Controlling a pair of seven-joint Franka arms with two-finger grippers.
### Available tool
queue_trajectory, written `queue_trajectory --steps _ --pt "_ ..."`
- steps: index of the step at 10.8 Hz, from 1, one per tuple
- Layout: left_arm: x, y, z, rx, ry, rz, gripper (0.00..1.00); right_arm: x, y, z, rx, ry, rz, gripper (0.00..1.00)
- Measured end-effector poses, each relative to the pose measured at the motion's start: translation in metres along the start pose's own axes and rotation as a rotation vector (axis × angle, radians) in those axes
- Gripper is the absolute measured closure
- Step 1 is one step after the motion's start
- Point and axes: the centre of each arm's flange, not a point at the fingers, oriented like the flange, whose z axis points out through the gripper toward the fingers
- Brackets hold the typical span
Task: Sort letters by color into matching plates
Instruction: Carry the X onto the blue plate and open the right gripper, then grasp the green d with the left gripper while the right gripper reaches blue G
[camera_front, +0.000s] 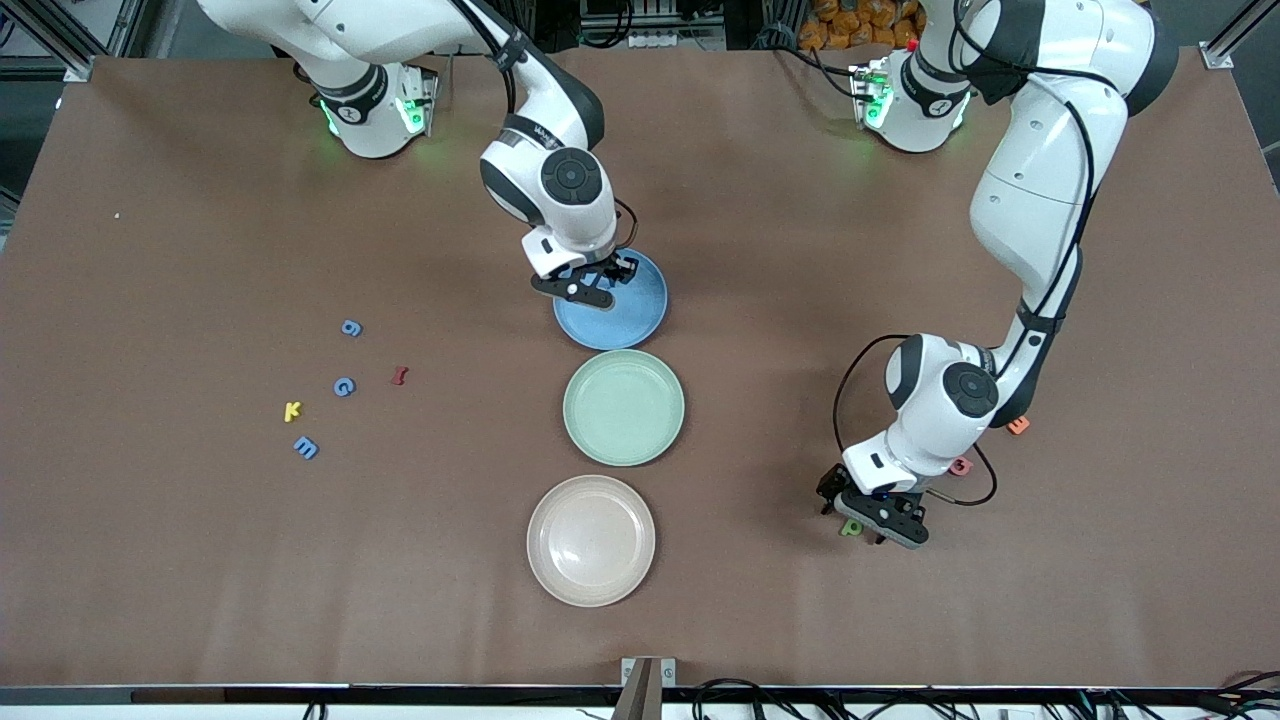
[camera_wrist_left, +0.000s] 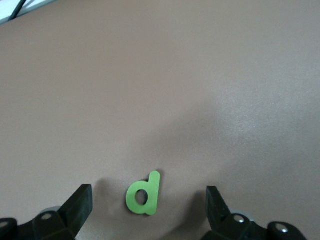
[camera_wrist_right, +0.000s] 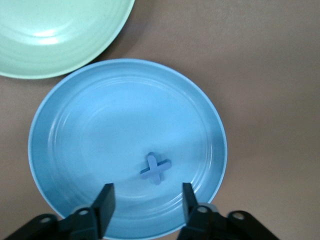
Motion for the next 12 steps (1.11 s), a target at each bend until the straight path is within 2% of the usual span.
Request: queue_trajectory --steps 2,3,5,8,9,12 --pt "0.000 0.000 0.000 0.001 0.005 0.000 0.00 0.017 0.006 -0.010 0.010 0.011 0.025 0.15" --pt "0.000 0.000 0.001 0.001 0.003 -0.001 0.05 0.034 0.016 -0.023 0.006 0.023 0.044 0.01" --pt "0.001 0.001 0.001 0.001 0.014 -0.001 0.32 0.081 0.054 -0.063 -0.011 0.048 0.052 0.00" --pt "0.005 0.000 -0.002 0.004 0.028 -0.001 0.70 0.159 0.134 -0.095 -0.026 0.056 -0.054 0.02" --pt "0.005 0.000 -0.002 0.005 0.030 -0.001 0.74 0.183 0.162 -0.095 -0.026 0.049 -0.099 0.05" --pt "0.006 0.000 -0.002 0.006 0.032 -0.001 0.74 0.226 0.233 -0.080 -0.041 0.046 -0.268 0.08"
